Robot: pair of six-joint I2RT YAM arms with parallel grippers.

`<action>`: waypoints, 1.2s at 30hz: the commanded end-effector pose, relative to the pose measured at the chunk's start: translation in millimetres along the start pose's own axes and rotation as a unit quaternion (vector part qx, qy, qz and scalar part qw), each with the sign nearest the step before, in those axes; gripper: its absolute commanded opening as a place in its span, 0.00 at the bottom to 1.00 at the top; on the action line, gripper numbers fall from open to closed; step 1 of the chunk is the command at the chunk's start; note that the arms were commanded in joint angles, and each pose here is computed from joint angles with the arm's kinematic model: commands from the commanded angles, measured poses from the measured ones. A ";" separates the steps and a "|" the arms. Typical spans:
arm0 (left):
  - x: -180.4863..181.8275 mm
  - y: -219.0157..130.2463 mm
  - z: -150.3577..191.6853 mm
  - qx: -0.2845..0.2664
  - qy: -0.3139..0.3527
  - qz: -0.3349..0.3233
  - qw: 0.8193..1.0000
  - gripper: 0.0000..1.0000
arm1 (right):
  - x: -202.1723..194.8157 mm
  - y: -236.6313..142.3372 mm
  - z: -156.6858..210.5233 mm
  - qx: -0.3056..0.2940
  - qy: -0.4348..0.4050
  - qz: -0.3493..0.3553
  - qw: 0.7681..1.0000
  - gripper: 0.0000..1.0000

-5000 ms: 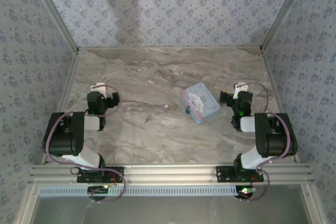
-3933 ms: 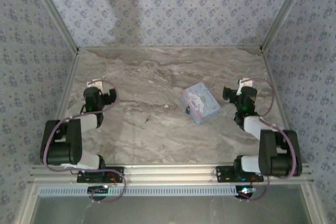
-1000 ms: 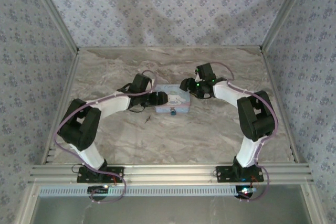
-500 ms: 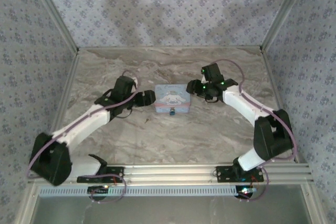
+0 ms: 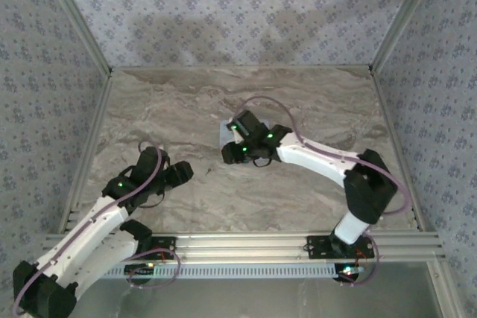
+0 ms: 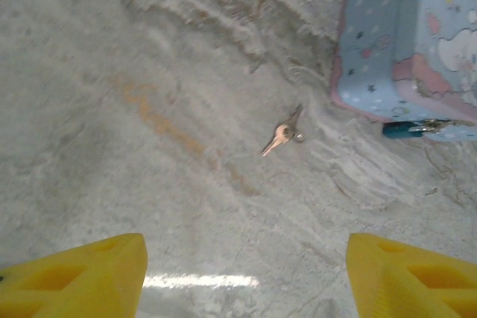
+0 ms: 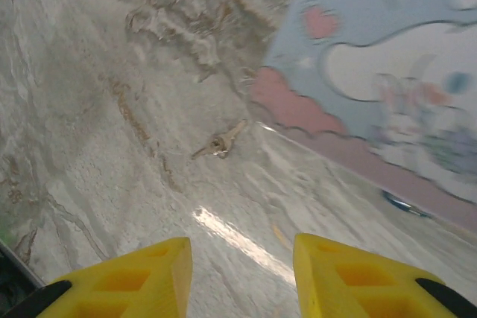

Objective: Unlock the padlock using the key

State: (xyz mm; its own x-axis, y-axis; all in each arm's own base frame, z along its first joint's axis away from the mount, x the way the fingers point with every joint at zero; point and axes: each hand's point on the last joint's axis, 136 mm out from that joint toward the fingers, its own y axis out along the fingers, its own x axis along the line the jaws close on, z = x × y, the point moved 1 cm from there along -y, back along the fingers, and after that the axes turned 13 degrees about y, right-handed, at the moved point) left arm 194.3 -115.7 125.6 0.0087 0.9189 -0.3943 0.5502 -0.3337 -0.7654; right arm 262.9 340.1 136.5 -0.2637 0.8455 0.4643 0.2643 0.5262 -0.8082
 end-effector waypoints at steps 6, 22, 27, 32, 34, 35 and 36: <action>6.9 -7.3 4.0 0.000 -0.031 -0.013 0.999 0.72 | 19.2 53.1 10.6 0.019 -0.065 0.050 0.996 0.43; 13.1 -8.9 15.0 -0.011 -0.062 0.003 0.998 0.72 | 17.0 107.7 10.5 0.029 -0.097 0.112 0.989 0.39; 14.4 -9.0 16.2 -0.014 -0.068 0.004 0.998 0.72 | 16.9 114.5 15.0 0.037 -0.110 0.125 0.985 0.39; 14.9 -8.8 16.4 -0.014 -0.069 0.004 0.998 0.72 | 14.1 118.3 23.6 0.044 -0.116 0.137 0.983 0.40; 15.6 -7.7 18.1 -0.012 -0.069 0.003 0.998 0.72 | 12.4 119.6 25.5 0.046 -0.116 0.139 0.982 0.40; 16.0 -7.7 18.1 -0.012 -0.071 0.002 0.997 0.73 | 10.9 120.6 26.3 0.048 -0.117 0.141 0.982 0.40; 16.4 -7.3 18.6 -0.012 -0.071 0.002 0.997 0.72 | 10.4 122.0 27.3 0.049 -0.117 0.142 0.982 0.39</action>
State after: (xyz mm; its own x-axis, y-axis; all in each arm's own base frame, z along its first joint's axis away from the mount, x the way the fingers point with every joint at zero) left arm 177.6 -105.2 118.8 -0.0762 0.8807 -0.4676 0.5755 -0.3441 -0.7419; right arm 267.9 414.9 41.3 -0.3970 0.9008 0.1762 0.2705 0.2983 -0.9153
